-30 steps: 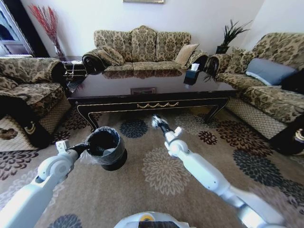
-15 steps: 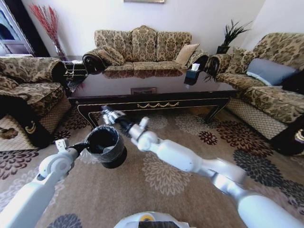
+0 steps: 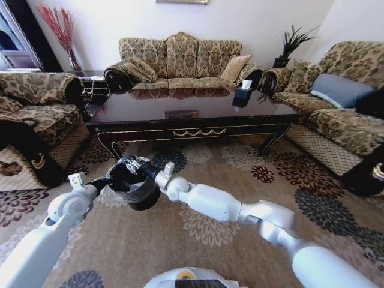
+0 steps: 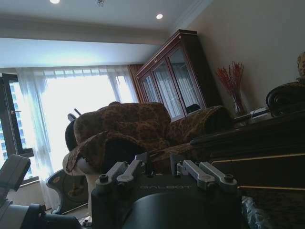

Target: Move to the front of the table and pick up the trash from the floor, then place it into the trash bin.

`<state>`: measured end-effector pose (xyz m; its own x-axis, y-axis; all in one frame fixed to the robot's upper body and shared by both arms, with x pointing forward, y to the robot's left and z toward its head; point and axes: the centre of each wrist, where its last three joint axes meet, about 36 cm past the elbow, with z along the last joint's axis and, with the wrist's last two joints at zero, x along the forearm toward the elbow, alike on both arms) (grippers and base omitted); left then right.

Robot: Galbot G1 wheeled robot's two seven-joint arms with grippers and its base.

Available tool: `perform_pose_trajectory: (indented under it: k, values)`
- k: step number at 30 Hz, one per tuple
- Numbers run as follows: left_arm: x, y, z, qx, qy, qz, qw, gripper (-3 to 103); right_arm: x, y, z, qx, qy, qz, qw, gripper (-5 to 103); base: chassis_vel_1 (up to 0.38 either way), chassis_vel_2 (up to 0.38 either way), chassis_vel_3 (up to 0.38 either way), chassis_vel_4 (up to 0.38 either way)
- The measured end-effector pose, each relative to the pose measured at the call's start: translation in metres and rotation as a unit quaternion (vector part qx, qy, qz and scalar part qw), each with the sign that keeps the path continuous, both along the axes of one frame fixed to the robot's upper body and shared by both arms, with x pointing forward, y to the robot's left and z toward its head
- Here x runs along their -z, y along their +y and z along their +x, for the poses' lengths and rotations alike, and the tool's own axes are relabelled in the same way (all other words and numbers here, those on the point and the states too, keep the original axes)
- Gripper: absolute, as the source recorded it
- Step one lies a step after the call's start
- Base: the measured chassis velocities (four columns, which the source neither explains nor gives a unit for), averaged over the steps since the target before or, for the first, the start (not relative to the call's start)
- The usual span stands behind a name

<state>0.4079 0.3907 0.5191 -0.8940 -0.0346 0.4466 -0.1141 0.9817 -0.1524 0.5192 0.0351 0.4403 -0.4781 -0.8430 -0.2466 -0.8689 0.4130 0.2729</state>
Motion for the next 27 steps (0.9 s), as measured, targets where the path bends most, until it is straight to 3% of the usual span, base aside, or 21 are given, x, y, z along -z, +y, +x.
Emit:
perform_pose_trajectory:
  k: [1,4,6,8,9,11,17,21,22,24,27]
  values:
    - [0.000,0.000,0.000,0.000,0.000,0.000,1.0000,4,0.000,-0.001,0.000,0.001,-0.001,-0.001,1.000,27,0.000,0.000,0.000,0.000]
    - [0.000,-0.003,-0.002,0.003,-0.001,-0.002,1.0000,4,0.000,-0.008,0.003,0.014,-0.008,-0.004,1.000,44,0.000,0.000,0.000,0.000]
    - [0.000,-0.004,-0.003,0.004,-0.001,-0.002,1.0000,4,0.000,-0.010,0.004,0.017,-0.009,-0.003,1.000,44,0.000,0.000,0.000,0.000]
    - [0.001,-0.005,-0.005,0.004,0.000,-0.003,1.0000,4,-0.005,-0.017,0.008,0.027,-0.013,0.003,1.000,55,0.000,0.000,0.000,0.000]
    - [0.005,-0.004,-0.009,-0.002,0.005,-0.005,1.0000,4,-0.017,-0.032,0.017,0.052,-0.014,0.019,0.998,66,0.000,0.000,0.000,0.000]
    - [0.010,-0.003,-0.012,-0.011,0.011,-0.008,0.9998,4,-0.022,-0.045,0.026,0.084,-0.014,0.027,0.996,77,0.000,0.000,0.000,0.000]
    - [0.027,0.004,-0.021,-0.049,0.035,0.003,0.9982,4,-0.017,-0.088,0.047,0.172,-0.015,0.028,0.985,94,0.000,0.000,0.000,0.000]
    - [0.048,0.009,-0.023,-0.077,0.056,-0.006,0.9954,4,0.014,-0.168,0.049,0.260,-0.003,-0.002,0.966,100,0.000,0.000,0.000,0.000]
    - [0.048,0.009,-0.023,-0.077,0.056,-0.006,0.9954,4,0.014,-0.168,0.049,0.260,-0.003,-0.002,0.966,100,0.000,0.000,0.000,0.000]
    - [0.067,0.010,-0.026,-0.099,0.073,-0.025,0.9921,4,0.031,-0.218,0.044,0.307,0.003,-0.022,0.951,100,0.000,0.000,0.000,0.000]
    - [0.076,0.011,-0.030,-0.113,0.082,-0.031,0.9897,4,0.038,-0.238,0.040,0.327,0.008,-0.027,0.944,100,0.000,0.000,0.000,0.000]
